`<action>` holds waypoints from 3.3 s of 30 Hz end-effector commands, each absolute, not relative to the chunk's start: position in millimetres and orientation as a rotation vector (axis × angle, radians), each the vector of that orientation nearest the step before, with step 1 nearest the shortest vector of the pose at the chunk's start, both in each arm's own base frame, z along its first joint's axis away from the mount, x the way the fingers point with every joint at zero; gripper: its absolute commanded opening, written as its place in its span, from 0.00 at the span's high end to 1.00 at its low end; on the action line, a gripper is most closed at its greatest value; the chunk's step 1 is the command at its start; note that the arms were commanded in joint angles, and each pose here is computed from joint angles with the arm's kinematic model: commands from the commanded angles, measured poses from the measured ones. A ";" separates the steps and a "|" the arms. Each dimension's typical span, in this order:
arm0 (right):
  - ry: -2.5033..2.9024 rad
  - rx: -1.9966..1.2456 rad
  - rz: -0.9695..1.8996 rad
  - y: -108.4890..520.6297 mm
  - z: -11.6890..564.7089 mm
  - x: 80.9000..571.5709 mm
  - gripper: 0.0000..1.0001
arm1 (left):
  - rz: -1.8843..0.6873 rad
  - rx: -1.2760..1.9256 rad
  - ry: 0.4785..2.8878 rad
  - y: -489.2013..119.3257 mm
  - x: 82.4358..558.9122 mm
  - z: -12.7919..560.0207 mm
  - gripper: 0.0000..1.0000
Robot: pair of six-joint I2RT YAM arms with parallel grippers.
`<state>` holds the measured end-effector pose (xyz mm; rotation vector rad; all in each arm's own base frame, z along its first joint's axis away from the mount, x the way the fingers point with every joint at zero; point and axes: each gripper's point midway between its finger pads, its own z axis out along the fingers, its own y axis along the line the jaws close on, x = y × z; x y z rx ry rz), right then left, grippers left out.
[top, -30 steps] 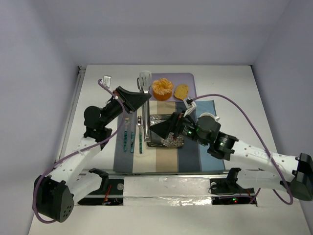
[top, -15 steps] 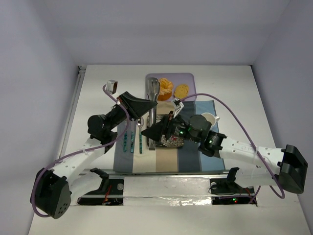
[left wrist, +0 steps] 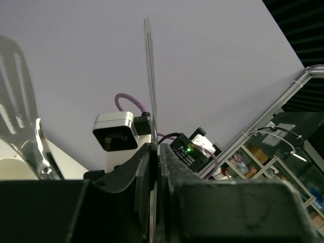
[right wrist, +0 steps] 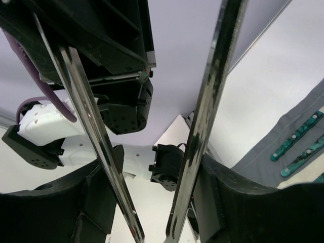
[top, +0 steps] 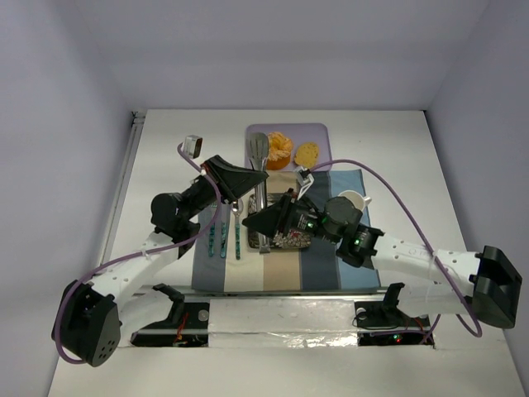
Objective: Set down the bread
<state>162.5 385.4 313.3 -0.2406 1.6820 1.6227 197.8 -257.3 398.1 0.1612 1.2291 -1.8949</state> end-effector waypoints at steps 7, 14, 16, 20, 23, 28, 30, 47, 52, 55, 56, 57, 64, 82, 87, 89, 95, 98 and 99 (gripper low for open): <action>1.623 -0.140 1.615 365.8 330.8 166.9 0.47 | -1.837 0.331 1.045 -249.9 172.8 432.2 0.53; 1.616 -0.121 1.568 356.5 341.0 170.2 0.51 | -1.769 0.361 1.159 -259.4 182.8 422.8 0.32; 1.621 -0.094 1.528 352.9 345.2 176.3 0.52 | -1.754 0.359 1.199 -260.9 184.9 418.4 0.25; 1.634 -0.055 1.469 345.9 350.4 188.4 0.54 | -1.684 0.373 1.254 -262.6 190.7 408.7 0.17; 1.642 -0.047 1.450 341.8 352.9 191.2 0.54 | -1.658 0.377 1.289 -262.9 192.2 404.1 0.10; 1.646 -0.020 1.390 327.7 359.3 204.4 0.55 | -1.591 0.395 1.350 -262.8 195.2 396.3 0.06; 1.665 -0.024 1.373 324.2 360.1 207.5 0.55 | -1.562 0.395 1.390 -262.5 197.2 393.6 0.04; 2.068 -0.036 0.962 261.3 275.5 245.9 0.57 | -0.986 0.267 1.759 -200.3 212.5 302.8 0.20; 2.216 -0.031 0.857 246.9 243.9 266.9 0.59 | -0.830 0.178 1.816 -171.5 212.2 270.2 0.87; 2.281 -0.004 0.806 243.3 229.6 284.5 0.60 | -0.817 0.167 1.831 -166.5 207.5 258.1 0.99; 2.323 0.007 0.774 243.2 216.2 293.1 0.61 | -0.814 0.161 1.835 -165.3 206.8 254.9 0.99; 2.361 0.024 0.741 238.1 208.1 297.8 0.61 | -0.812 0.155 1.828 -163.4 205.4 250.7 0.97; 2.510 0.156 0.636 216.0 175.5 342.3 0.63 | -0.828 0.111 1.792 -158.4 201.1 248.7 0.77; 2.676 0.385 0.353 175.4 120.5 397.4 0.56 | -0.849 0.133 1.674 -151.3 187.5 272.3 0.72; 2.705 0.381 0.377 180.1 103.3 396.2 0.57 | -0.849 0.133 1.675 -151.4 187.7 272.0 0.73; 2.714 0.373 0.402 183.6 98.3 395.1 0.57 | -0.849 0.136 1.674 -151.6 187.6 272.3 0.73; 2.723 0.367 0.446 189.4 84.2 393.8 0.60 | -0.846 0.131 1.677 -151.2 188.4 271.3 0.72; 2.726 0.361 0.455 190.8 80.1 393.9 0.66 | -0.844 0.129 1.680 -151.1 188.7 270.6 0.73; 2.719 0.359 0.459 191.1 81.9 394.7 0.69 | -0.845 0.129 1.677 -151.1 188.8 271.0 0.72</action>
